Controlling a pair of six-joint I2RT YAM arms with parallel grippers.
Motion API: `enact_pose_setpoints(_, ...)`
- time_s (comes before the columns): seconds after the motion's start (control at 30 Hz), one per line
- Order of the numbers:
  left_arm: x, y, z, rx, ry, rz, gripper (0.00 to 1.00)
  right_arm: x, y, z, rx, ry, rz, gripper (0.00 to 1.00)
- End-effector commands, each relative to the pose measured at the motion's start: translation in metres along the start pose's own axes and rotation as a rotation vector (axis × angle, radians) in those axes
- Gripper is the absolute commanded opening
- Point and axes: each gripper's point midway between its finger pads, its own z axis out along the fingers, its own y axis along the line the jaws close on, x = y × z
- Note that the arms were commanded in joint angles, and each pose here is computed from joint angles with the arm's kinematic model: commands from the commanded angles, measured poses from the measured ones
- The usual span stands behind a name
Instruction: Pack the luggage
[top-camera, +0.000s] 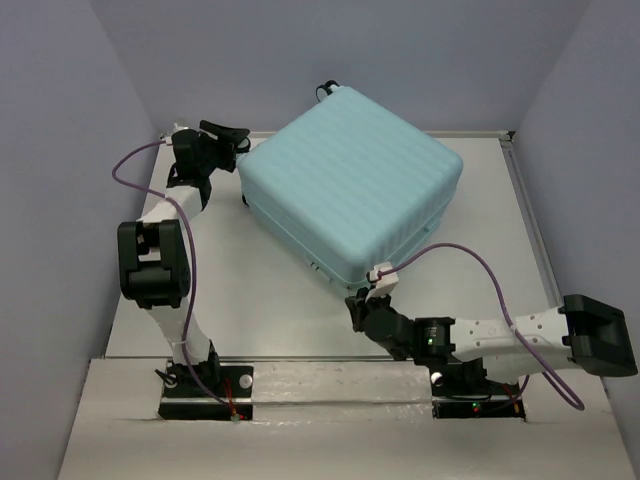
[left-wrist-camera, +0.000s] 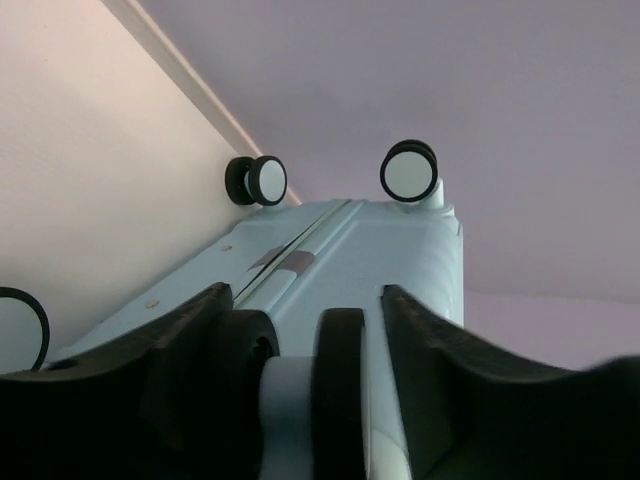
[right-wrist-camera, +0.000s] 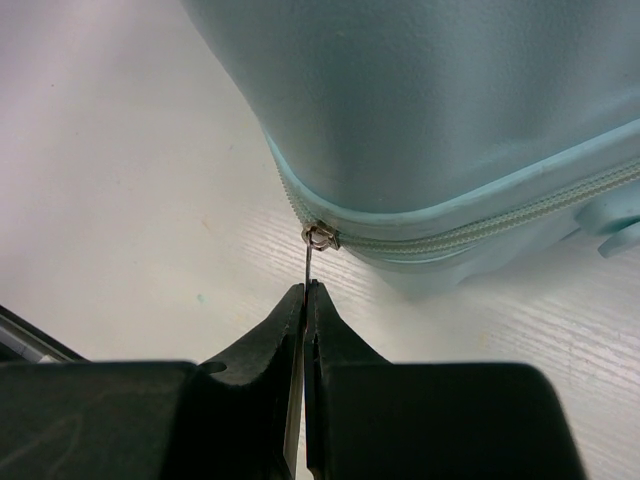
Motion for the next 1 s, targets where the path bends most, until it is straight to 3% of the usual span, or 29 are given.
enact_pose_setpoints(0.0,-0.005,-0.047,0.001,0.161,-0.005,-0.003,0.29,-0.019,0.024,0.001,-0.098,-0.035,0.102,0.07)
enact_pose_setpoints(0.07,-0.01,-0.057,-0.009,0.191,-0.037,0.031,0.06,-0.022,0.02,0.003,-0.094,-0.035,0.108,0.07)
enact_pose_setpoints(0.27,-0.005,-0.039,-0.054,0.145,-0.092,0.178,0.06,-0.044,0.006,0.013,-0.092,-0.054,0.101,0.07)
enact_pose_setpoints(0.33,0.014,-0.005,-0.073,0.086,-0.068,0.171,0.06,-0.055,-0.004,0.016,-0.083,-0.074,0.104,0.07)
enact_pose_setpoints(0.37,0.017,-0.014,-0.089,0.109,-0.082,0.184,0.06,-0.062,-0.009,0.016,-0.084,-0.086,0.098,0.07)
enact_pose_setpoints(0.5,0.043,0.021,-0.139,0.066,-0.084,0.214,0.06,-0.103,-0.031,0.015,-0.084,-0.144,0.08,0.07)
enact_pose_setpoints(0.67,0.061,0.009,-0.201,0.097,-0.122,0.283,0.06,-0.171,-0.062,0.002,-0.038,-0.254,0.048,0.07)
enact_pose_setpoints(0.7,0.077,0.019,-0.207,0.066,-0.078,0.281,0.06,-0.174,-0.065,-0.002,-0.033,-0.246,0.034,0.07)
enact_pose_setpoints(0.77,0.08,0.008,-0.229,0.103,-0.115,0.303,0.06,-0.185,-0.07,-0.009,-0.03,-0.259,0.013,0.07)
enact_pose_setpoints(0.87,0.087,0.014,-0.24,0.095,-0.107,0.308,0.06,-0.166,-0.057,-0.005,-0.101,-0.171,0.008,0.07)
enact_pose_setpoints(0.97,0.092,0.017,-0.237,0.095,-0.076,0.302,0.06,-0.106,-0.023,0.008,-0.28,-0.013,0.073,0.07)
